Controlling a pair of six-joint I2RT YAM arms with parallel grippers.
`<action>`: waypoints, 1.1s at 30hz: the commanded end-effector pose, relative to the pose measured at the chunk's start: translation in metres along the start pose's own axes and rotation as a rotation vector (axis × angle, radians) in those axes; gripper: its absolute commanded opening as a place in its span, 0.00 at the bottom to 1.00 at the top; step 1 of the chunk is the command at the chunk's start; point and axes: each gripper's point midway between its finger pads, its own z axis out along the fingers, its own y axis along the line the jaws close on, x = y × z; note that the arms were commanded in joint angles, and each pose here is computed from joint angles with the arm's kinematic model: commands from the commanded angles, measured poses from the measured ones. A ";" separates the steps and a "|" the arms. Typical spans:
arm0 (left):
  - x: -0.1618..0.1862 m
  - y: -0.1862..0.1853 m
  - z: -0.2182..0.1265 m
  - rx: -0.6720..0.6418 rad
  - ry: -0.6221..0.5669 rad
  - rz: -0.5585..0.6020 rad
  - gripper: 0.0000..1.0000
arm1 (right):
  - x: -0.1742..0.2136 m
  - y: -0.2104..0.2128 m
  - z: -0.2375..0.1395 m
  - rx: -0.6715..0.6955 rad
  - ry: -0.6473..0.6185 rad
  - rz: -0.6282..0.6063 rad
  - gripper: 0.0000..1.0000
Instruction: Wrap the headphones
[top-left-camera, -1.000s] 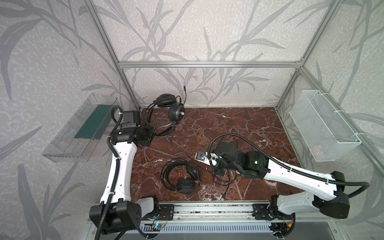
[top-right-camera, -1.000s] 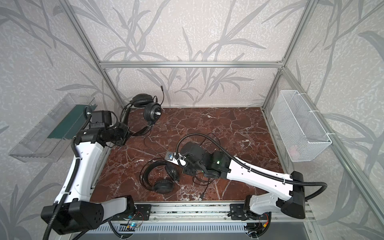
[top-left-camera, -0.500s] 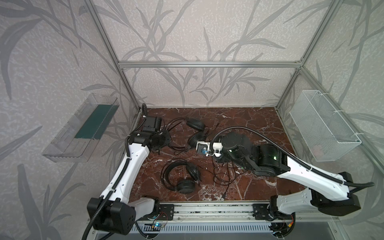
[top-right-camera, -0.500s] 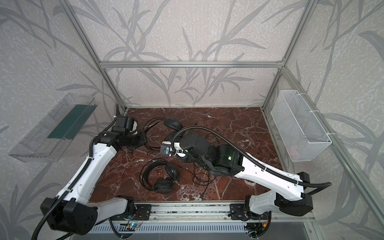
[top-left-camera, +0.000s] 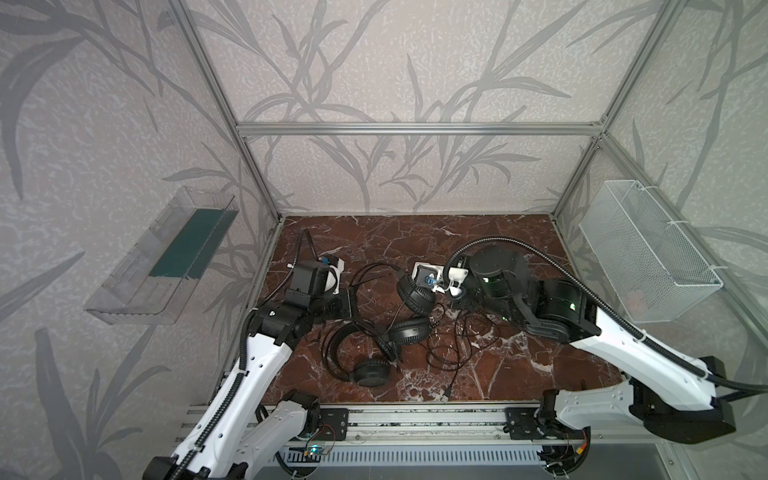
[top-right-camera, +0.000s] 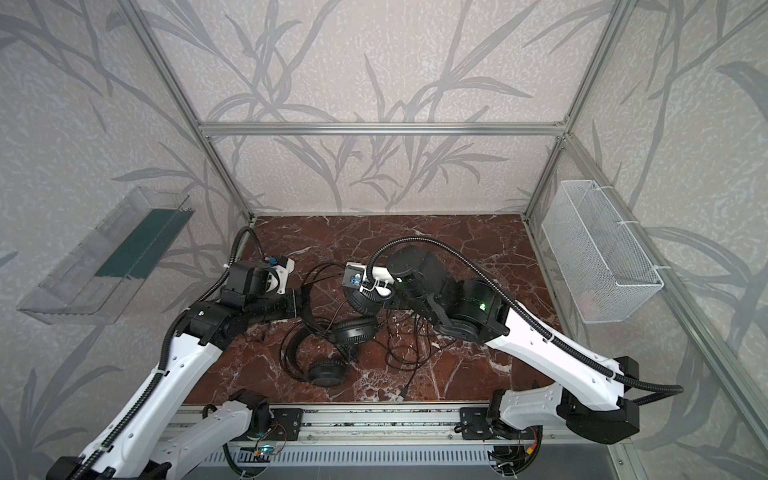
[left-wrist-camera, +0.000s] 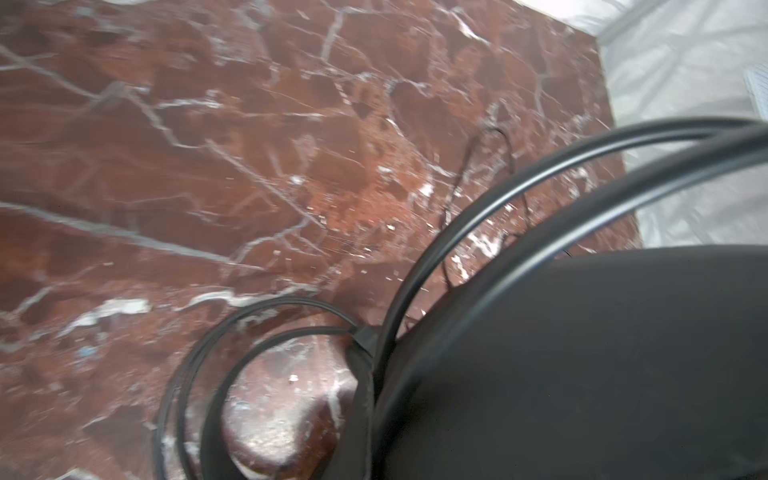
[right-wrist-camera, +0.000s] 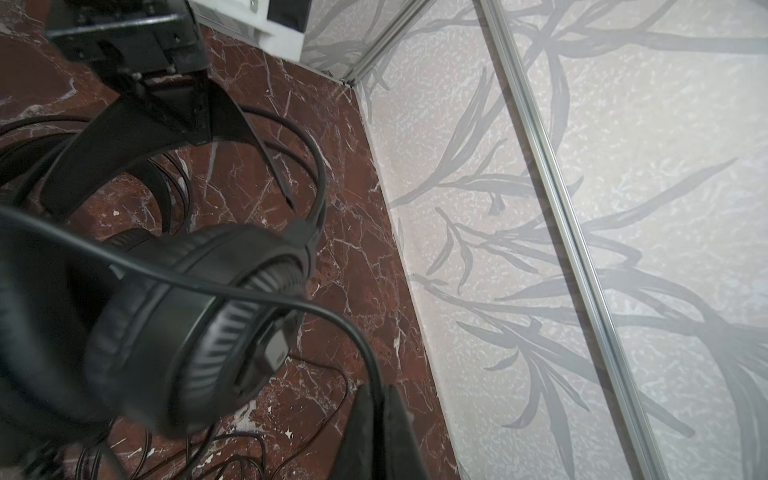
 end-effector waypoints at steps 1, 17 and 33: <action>0.002 -0.025 -0.002 0.110 -0.009 0.086 0.00 | -0.015 -0.020 0.009 0.018 -0.053 0.058 0.00; -0.002 -0.039 -0.017 0.146 -0.038 0.102 0.00 | 0.024 -0.052 0.096 -0.136 -0.071 0.338 0.00; -0.060 -0.055 -0.056 0.141 -0.124 -0.160 0.00 | 0.074 0.011 0.181 -0.438 -0.177 0.748 0.11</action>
